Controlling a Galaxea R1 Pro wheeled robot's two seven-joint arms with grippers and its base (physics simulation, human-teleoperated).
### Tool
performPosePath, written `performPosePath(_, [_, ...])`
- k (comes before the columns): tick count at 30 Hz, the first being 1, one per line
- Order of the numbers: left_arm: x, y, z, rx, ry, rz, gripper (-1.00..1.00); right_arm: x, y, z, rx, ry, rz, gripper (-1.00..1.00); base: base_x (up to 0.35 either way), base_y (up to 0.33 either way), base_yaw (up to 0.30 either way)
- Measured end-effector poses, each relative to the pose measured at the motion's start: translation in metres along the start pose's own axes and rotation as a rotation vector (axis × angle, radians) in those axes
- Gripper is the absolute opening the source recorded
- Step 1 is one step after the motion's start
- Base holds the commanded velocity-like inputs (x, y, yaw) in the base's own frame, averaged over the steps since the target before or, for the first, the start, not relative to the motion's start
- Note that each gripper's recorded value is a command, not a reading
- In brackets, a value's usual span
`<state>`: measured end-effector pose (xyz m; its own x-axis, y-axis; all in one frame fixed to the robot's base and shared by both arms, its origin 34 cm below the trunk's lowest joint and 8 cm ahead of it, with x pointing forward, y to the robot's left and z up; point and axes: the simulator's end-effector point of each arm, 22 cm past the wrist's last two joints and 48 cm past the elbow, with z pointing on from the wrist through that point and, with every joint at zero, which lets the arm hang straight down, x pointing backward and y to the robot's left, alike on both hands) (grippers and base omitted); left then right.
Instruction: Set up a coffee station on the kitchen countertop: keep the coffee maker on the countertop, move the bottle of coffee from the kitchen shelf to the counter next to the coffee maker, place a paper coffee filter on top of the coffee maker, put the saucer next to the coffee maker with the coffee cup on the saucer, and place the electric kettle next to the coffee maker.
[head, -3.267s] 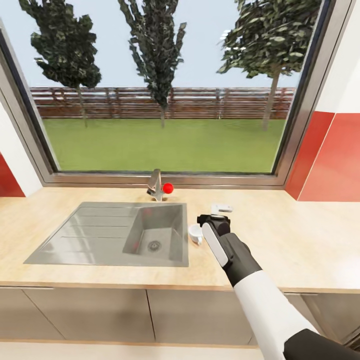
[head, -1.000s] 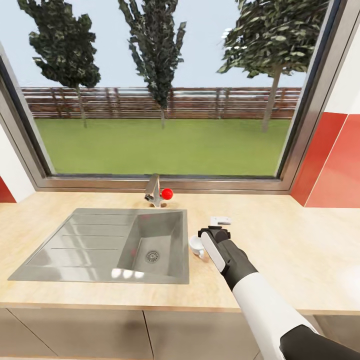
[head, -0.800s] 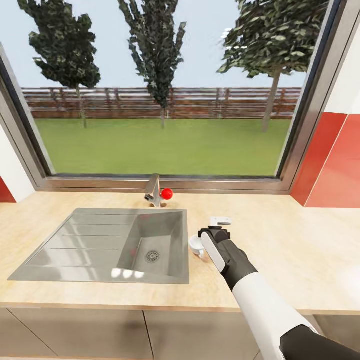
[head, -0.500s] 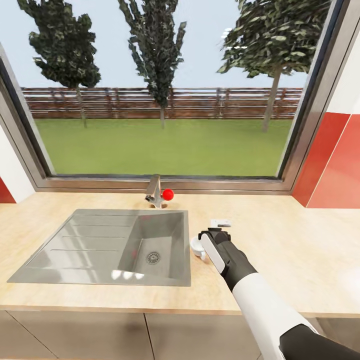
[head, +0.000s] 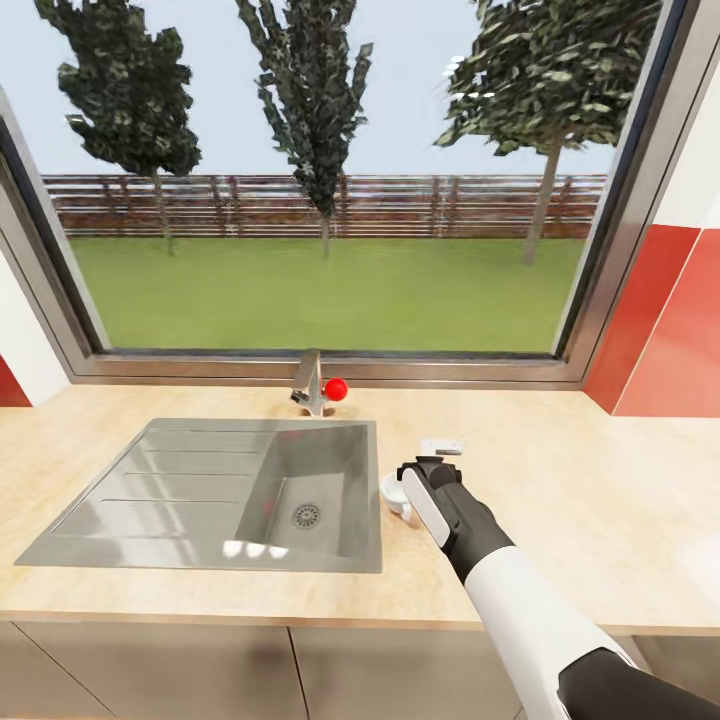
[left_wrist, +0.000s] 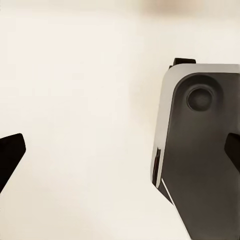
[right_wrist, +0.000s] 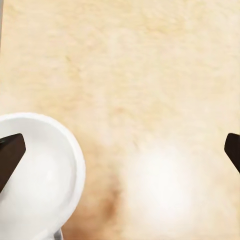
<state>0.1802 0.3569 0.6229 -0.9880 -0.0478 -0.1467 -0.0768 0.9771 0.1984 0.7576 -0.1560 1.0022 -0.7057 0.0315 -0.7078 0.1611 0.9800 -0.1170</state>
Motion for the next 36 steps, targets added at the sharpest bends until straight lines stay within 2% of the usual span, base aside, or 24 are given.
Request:
performPosePath(5, [0.0, 0.0, 0.0, 0.0, 0.0, 0.0, 1.0, 0.01, -0.002, 0.005, 0.008, 0.021, -0.007, 1.0, 0.0, 0.045, 0.0])
performPosePath(14, [0.0, 0.0, 0.0, 0.0, 0.001, 0.0, 1.0, 0.009, -0.002, 0.007, 0.01, 0.009, 0.005, 1.0, 0.0, 0.027, 0.0])
performPosePath(29, [0.0, 0.0, 0.0, 0.0, 0.001, 0.001, 1.0, 0.019, -0.004, 0.011, 0.018, 0.03, -0.003, 1.0, 0.0, 0.063, 0.0])
performPosePath(33, [0.001, 0.0, 0.0, 0.001, 0.001, 0.001, 1.0, 0.027, -0.005, 0.014, 0.024, 0.049, -0.01, 1.0, 0.0, 0.026, 0.0])
performPosePath(36, [0.001, 0.0, 0.0, 0.001, 0.002, 0.0, 1.0, 0.028, -0.001, 0.015, 0.007, 0.046, -0.006, 1.0, 0.0, 0.006, 0.0])
